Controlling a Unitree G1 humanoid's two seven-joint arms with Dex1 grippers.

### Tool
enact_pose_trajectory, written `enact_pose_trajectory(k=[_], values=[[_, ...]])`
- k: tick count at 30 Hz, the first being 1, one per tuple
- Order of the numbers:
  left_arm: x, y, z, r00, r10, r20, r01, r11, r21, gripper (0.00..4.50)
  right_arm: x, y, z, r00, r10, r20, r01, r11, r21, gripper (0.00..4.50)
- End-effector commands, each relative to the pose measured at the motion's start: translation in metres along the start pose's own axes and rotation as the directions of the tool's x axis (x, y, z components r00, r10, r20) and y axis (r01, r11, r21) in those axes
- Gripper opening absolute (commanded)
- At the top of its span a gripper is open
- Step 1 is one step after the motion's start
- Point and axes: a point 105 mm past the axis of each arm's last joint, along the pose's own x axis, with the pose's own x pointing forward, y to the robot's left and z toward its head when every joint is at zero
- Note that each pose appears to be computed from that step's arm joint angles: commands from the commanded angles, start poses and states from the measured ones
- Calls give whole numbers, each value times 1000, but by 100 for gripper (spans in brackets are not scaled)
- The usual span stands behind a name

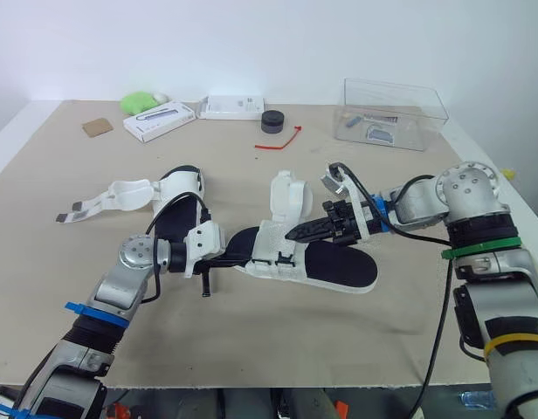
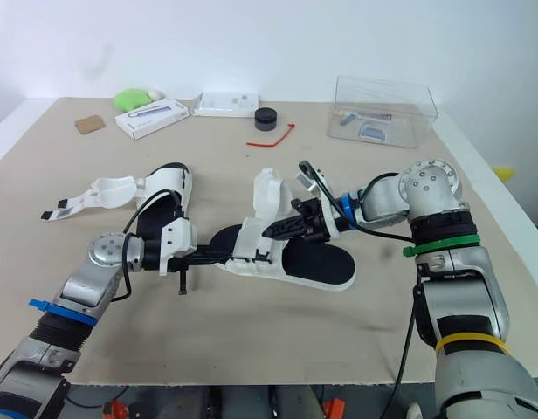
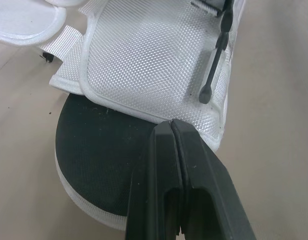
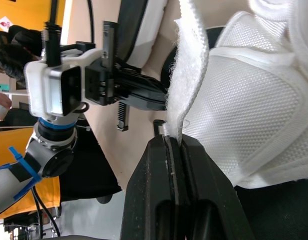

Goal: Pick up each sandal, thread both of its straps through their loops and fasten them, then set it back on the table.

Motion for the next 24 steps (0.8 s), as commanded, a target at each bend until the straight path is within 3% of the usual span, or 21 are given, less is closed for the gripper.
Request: enact_pose_trajectory(k=[1,24], values=[[2,-6,-6,1000,-21,-23,21,1000,-8,0,-6,15,8,999,47,18,-46,999,-28,8],[4,-6,-9,999,-18,-30,17,1000,-10,0,0,-12,-8,997,-71,-13,72,997,24,8]])
